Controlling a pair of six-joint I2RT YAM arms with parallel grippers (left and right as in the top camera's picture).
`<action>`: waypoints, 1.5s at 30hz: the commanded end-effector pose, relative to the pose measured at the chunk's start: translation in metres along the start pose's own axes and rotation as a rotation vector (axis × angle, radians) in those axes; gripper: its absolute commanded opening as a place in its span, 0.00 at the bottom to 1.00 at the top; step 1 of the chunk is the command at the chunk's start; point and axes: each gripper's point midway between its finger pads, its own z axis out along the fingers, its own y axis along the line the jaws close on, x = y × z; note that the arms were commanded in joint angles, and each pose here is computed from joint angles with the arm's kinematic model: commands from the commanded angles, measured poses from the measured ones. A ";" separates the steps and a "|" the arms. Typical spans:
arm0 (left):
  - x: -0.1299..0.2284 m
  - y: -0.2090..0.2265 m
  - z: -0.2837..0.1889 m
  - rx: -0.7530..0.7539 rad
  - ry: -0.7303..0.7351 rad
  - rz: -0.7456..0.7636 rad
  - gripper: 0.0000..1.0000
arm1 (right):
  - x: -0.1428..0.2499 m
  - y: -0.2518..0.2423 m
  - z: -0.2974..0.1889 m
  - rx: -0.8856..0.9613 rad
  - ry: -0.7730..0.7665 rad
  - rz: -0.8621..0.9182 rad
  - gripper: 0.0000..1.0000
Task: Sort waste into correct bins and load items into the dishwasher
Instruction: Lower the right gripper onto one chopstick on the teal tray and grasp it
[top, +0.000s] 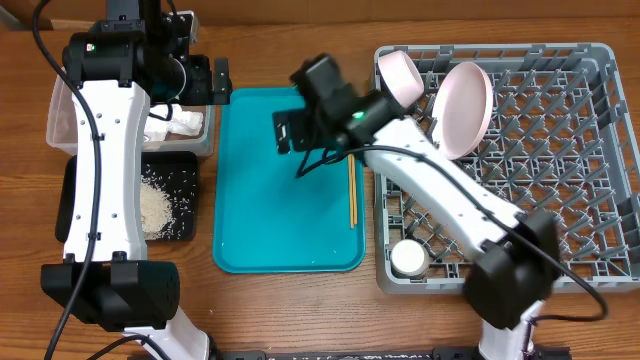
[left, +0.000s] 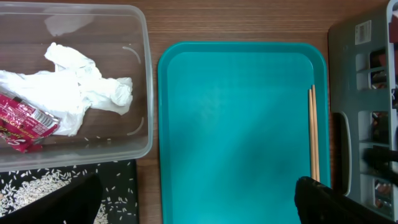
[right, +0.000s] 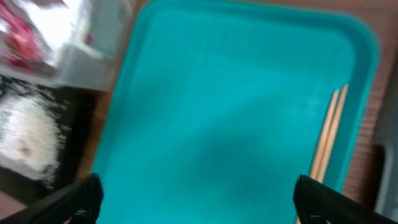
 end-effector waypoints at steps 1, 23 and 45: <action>-0.004 0.000 -0.002 0.007 -0.011 -0.008 1.00 | 0.012 -0.016 0.026 0.071 0.044 0.026 0.94; -0.004 0.000 -0.002 0.006 -0.011 -0.008 1.00 | 0.071 -0.083 0.089 0.376 0.210 0.179 0.78; -0.004 0.000 -0.002 0.006 -0.011 -0.008 1.00 | 0.105 -0.072 0.099 0.162 0.410 0.265 0.76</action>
